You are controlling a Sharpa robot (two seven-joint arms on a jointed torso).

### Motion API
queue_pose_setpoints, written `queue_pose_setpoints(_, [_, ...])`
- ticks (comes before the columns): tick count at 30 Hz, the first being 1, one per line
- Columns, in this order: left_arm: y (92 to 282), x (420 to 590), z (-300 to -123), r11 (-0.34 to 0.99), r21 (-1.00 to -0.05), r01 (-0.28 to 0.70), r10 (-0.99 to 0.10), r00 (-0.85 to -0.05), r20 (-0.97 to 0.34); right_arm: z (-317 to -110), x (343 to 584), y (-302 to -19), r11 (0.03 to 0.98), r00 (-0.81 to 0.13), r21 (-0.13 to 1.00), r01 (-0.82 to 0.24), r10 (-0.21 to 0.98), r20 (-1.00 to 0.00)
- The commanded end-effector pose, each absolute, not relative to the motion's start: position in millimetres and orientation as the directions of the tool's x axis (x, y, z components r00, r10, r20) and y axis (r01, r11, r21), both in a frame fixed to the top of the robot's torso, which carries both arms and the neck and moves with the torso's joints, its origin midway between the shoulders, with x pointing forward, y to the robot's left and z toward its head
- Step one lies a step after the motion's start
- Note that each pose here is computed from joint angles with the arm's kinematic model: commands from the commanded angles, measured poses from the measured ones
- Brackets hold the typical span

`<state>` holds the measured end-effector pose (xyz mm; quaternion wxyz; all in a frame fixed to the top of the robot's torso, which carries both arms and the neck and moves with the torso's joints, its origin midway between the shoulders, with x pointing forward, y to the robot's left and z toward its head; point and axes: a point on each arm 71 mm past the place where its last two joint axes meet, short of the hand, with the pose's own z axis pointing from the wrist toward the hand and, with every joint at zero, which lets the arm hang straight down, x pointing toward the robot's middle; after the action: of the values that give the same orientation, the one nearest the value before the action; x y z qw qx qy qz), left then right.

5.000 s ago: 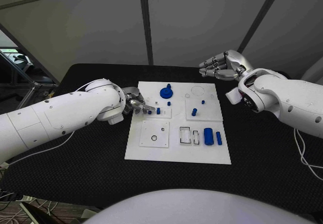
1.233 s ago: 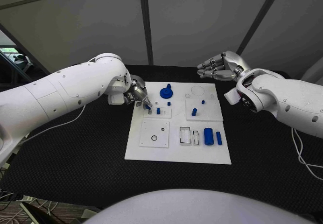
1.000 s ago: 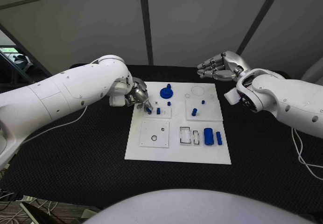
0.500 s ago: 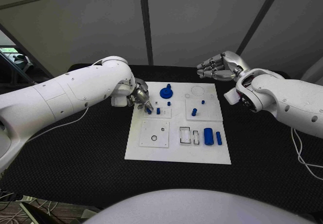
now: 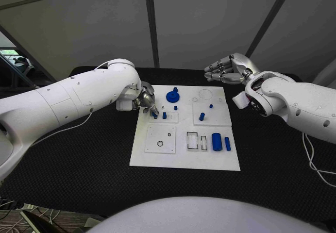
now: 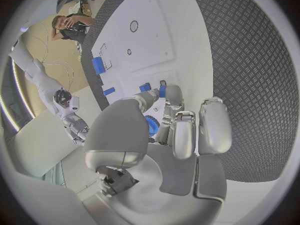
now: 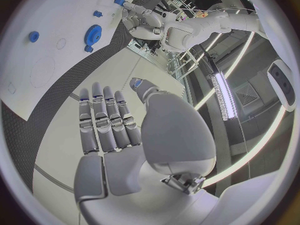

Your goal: Assemble the parts on the task board

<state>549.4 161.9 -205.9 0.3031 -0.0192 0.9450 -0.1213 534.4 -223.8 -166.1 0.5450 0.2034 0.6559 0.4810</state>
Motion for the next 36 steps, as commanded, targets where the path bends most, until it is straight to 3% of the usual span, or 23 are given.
queue_pose_setpoints(1, [162.7,549.7,-206.7,0.976,-0.214,0.042,-0.09,-0.815,-0.572,-164.8,534.5,-222.7,0.451,-0.328,0.852,-0.266,0.789,-0.52])
queue_pose_setpoints(36, [158.1,544.7,-207.4,0.978,-0.192,0.077,-0.048,-0.819,-0.572,-165.5,535.1,-221.5,0.45,-0.333,0.853,-0.265,0.787,-0.519])
